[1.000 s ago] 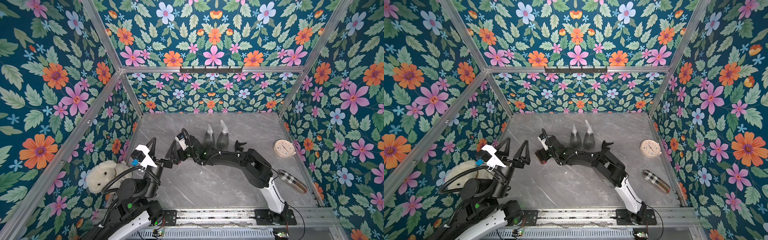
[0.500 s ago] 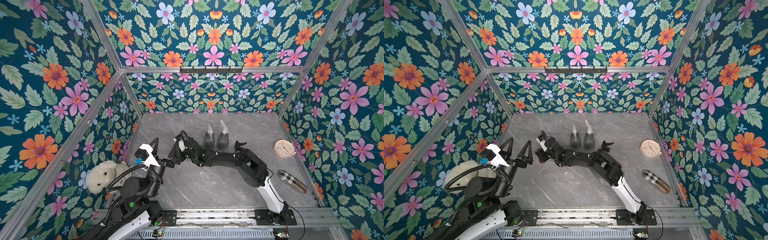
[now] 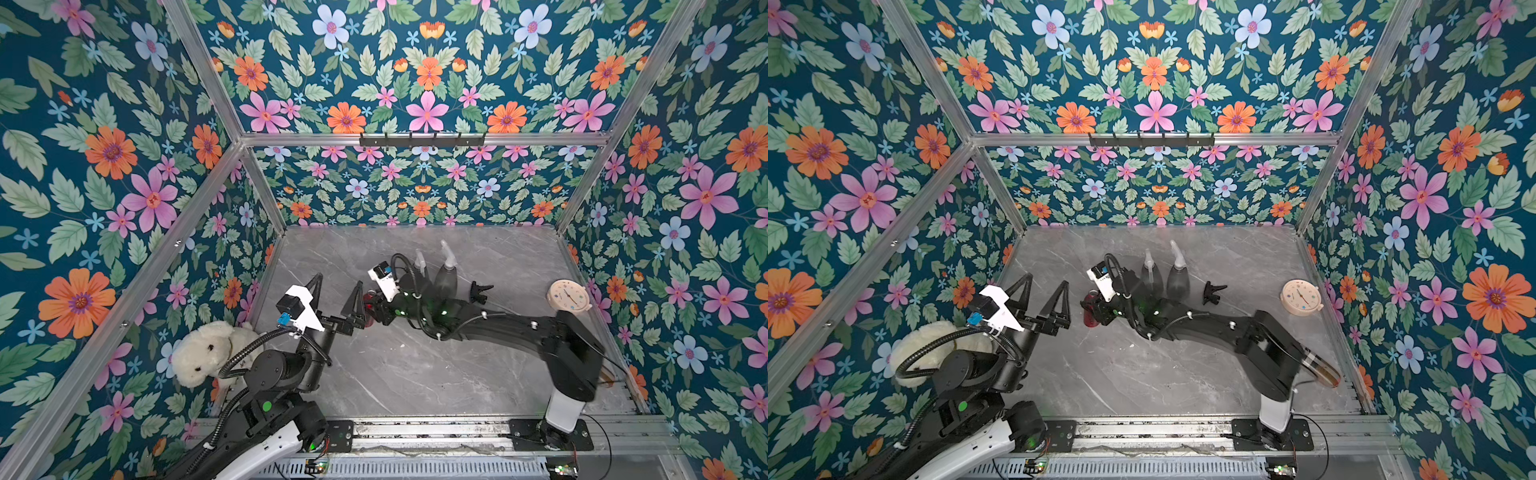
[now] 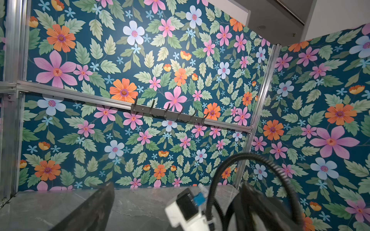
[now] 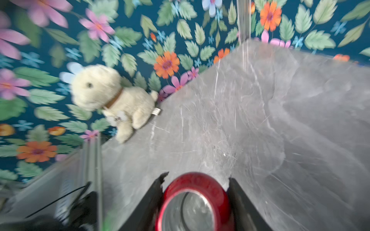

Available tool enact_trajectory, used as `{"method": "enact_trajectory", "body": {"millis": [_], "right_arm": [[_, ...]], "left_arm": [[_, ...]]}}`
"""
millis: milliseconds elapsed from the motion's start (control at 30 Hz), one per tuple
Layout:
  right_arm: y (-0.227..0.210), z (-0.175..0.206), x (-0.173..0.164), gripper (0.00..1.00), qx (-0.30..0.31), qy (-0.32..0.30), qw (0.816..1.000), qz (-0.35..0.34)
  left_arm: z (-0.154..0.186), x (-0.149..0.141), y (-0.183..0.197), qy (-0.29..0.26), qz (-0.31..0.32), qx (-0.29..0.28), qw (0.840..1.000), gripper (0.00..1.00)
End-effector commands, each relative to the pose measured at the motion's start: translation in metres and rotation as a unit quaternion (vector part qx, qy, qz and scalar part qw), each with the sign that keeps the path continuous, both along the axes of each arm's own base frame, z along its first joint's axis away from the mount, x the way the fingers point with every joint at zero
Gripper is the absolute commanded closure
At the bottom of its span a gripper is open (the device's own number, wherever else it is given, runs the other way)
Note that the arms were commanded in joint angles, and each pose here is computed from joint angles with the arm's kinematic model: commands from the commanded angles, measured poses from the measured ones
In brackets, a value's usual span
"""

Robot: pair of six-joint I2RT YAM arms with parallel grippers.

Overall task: Attach spray nozzles to spray bottles
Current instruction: Pick up the spray bottle from the center of the board.

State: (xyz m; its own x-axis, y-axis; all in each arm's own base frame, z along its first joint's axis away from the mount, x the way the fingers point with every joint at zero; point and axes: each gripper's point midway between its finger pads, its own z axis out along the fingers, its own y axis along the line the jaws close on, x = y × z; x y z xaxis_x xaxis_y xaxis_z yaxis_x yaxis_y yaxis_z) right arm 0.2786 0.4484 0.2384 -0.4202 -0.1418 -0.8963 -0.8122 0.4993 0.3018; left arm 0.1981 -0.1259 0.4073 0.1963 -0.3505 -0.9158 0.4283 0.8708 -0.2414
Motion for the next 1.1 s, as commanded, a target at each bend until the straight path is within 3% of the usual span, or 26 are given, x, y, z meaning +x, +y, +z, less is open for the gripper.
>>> {"method": "enact_trajectory", "body": {"millis": [0,200,400,567,767,1067], "right_arm": [[-0.042,0.018,-0.023,0.57,-0.011,0.02,1.0,0.003],[-0.137,0.054,-0.055,0.56,-0.029,0.057,0.997,-0.031],[-0.181,0.096,-0.092,0.54,-0.045,0.059,0.997,-0.015],[-0.18,0.116,-0.111,0.53,-0.049,0.065,0.996,0.035],[-0.163,0.136,-0.11,0.54,-0.016,0.057,0.996,0.068],[-0.136,0.159,-0.097,0.56,0.032,0.046,0.994,0.091]], "left_arm": [[-0.015,0.0,-0.027,0.006,-0.053,0.023,0.998,0.0],[-0.05,-0.018,-0.088,-0.029,-0.187,0.093,0.977,0.0],[-0.072,-0.039,-0.144,-0.035,-0.331,0.158,0.93,0.0],[-0.076,-0.054,-0.166,-0.037,-0.423,0.16,0.891,0.0],[-0.075,-0.07,-0.181,-0.034,-0.495,0.151,0.855,0.03],[-0.077,-0.073,-0.187,-0.027,-0.516,0.147,0.843,0.14]]}}
